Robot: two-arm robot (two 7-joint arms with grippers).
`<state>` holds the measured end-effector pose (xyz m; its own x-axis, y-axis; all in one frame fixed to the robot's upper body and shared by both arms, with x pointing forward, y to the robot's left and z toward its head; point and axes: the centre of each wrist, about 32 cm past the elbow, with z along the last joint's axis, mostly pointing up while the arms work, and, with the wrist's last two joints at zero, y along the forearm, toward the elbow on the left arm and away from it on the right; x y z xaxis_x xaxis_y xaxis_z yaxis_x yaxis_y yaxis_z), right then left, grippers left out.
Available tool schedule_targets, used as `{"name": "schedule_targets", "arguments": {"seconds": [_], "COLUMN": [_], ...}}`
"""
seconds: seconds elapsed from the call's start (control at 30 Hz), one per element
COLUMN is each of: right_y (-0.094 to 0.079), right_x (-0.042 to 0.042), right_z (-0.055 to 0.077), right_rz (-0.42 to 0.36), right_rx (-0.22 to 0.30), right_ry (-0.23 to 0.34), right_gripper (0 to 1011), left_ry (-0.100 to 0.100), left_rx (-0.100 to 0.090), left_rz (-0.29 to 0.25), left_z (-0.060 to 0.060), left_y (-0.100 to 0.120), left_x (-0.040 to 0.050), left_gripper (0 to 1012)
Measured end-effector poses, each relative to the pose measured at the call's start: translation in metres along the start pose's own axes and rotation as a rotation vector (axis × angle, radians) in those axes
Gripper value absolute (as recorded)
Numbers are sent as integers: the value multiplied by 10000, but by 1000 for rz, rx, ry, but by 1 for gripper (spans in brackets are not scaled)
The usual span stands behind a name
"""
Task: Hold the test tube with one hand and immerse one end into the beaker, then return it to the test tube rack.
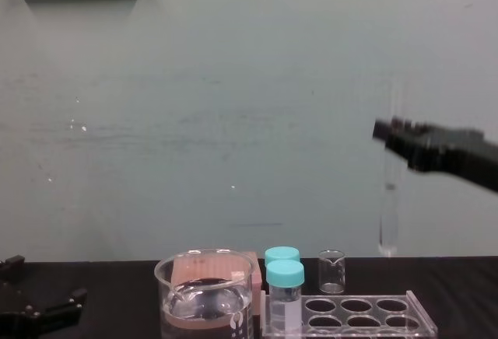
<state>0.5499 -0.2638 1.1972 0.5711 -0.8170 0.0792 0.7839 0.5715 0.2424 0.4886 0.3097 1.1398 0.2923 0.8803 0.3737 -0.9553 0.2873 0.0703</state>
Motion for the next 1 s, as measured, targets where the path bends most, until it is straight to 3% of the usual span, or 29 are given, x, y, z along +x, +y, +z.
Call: {"name": "schedule_targets", "arguments": {"seconds": [0.2,0.4,1.0], "right_y": [29,15,-54], "right_x": [58,118,144], "right_z": [193,328,393], "right_rz": [0,-19,-56], "right_rx": [70,91,79], "right_ry": [-19,-42,-50], "right_gripper": [227,227,227], "left_ry": [0,0,0], "left_rx": [0,0,0], "left_rz": [0,0,0], "left_z": [0,0,0], "left_y": [0,0,0], "left_x": [0,0,0], "left_gripper": [1000,1000,1000]}}
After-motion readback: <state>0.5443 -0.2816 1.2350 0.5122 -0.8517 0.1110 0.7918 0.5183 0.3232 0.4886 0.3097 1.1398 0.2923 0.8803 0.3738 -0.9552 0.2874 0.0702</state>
